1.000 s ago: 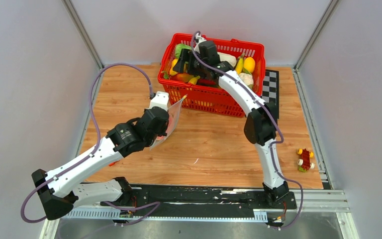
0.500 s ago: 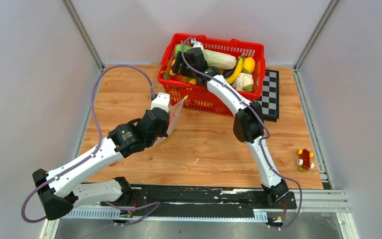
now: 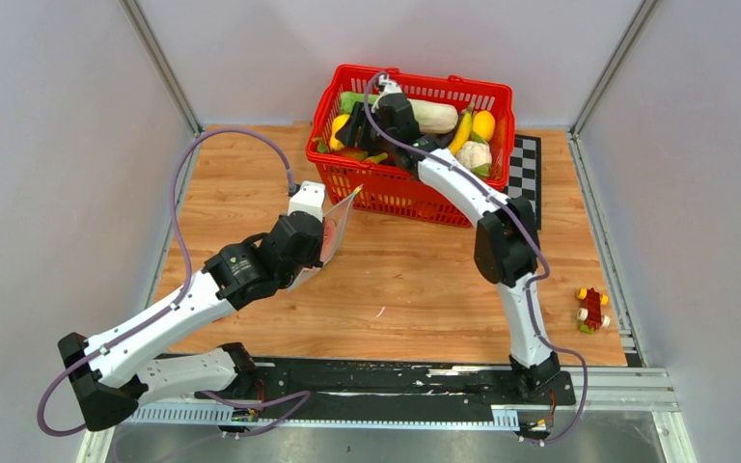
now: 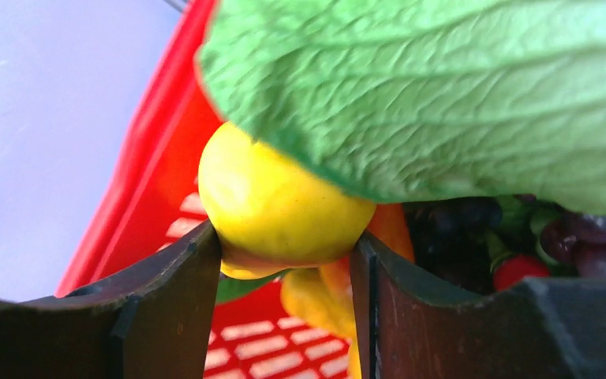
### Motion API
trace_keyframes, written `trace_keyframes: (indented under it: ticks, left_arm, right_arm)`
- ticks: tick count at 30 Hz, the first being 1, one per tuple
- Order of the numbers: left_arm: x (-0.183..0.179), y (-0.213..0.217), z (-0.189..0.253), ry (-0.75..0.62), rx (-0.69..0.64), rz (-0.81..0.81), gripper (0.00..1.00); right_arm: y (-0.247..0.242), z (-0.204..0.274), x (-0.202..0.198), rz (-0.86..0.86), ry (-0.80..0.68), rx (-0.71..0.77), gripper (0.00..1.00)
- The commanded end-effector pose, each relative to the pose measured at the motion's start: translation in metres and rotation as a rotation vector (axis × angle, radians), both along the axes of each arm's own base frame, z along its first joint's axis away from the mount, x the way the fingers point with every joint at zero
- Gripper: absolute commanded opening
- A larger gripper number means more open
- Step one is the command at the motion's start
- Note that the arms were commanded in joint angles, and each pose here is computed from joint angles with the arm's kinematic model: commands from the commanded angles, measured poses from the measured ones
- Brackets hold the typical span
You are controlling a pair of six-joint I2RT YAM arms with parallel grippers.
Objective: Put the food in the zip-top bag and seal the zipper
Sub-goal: Pick up the fake fruit from the bin, then place the fake fruit in the zipper food storage bag.
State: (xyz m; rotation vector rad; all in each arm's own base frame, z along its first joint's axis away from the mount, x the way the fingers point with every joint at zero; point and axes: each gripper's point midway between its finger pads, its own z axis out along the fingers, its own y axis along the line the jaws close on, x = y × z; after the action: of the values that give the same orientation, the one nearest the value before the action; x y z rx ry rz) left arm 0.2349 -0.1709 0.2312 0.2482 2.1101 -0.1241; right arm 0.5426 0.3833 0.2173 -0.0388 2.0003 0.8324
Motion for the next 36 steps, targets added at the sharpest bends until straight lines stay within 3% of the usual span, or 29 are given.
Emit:
trace_keyframes:
  ticks: [1,7,13,24,32,36]
  left_arm:
    - [0.004,-0.007,0.008,-0.022,-0.047,-0.004,0.0]
    - [0.003,-0.014,0.005,-0.007,-0.063,-0.025,0.0]
    - [0.001,-0.025,0.002,0.013,-0.083,-0.074,0.0]
    - [0.0,-0.055,0.011,0.019,-0.168,-0.173,0.0]
    - [0.002,-0.079,0.005,0.048,-0.22,-0.224,0.0]
    - [0.002,-0.083,0.001,0.067,-0.225,-0.226,0.0]
  right_arm:
    - [-0.025,0.108,-0.025,0.078,-0.186,0.115,0.12]
    - [-0.063,0.101,-0.046,0.136,-0.17,0.069,0.13]
    - [-0.089,0.114,-0.08,0.246,-0.167,0.117,0.13]
    - [-0.12,0.167,-0.183,0.268,-0.298,0.196,0.13]
    - [-0.105,0.139,-0.263,0.369,-0.304,0.233,0.12]
    - [-0.087,0.128,-0.293,0.465,-0.321,0.169,0.12]
